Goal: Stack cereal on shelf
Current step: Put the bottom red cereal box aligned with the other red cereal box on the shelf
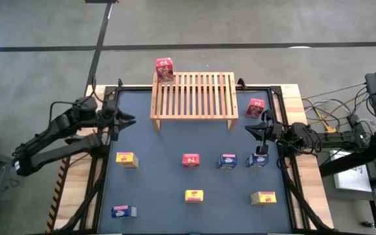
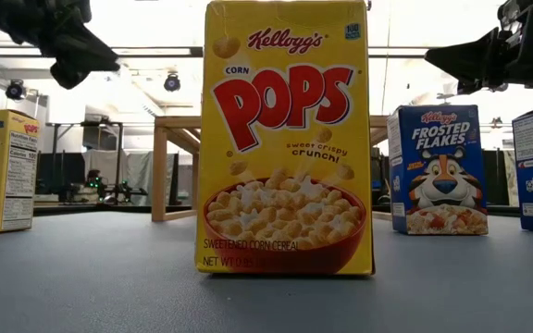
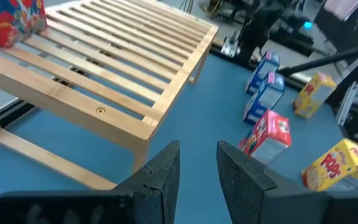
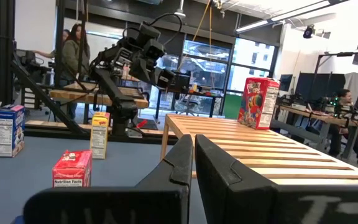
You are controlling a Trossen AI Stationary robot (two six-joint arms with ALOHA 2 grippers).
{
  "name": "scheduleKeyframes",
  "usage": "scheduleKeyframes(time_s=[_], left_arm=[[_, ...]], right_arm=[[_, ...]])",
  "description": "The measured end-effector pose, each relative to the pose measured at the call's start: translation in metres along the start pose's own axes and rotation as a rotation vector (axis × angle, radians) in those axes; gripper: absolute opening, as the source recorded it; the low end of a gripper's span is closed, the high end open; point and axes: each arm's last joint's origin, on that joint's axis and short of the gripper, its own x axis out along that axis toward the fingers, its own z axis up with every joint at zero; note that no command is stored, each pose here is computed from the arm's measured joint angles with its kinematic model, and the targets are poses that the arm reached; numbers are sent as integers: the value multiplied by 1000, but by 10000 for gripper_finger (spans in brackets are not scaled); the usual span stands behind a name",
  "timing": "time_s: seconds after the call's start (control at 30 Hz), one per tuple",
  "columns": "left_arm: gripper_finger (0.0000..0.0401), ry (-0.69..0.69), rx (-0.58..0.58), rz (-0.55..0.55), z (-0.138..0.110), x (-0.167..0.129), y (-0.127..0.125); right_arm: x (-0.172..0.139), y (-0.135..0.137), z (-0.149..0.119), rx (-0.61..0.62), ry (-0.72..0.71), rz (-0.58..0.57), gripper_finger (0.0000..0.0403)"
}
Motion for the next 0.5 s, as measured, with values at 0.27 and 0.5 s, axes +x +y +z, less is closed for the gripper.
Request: scheduleKeyframes(time_s=[0.27,0.5], left_arm=[[89,-90,26,-10,-2,-17,-5],[89,-149,44,-3,-5,-28,-7]], right_arm=[[0,0,0,0,0,0,9],[0,0,0,0,0,0,9]])
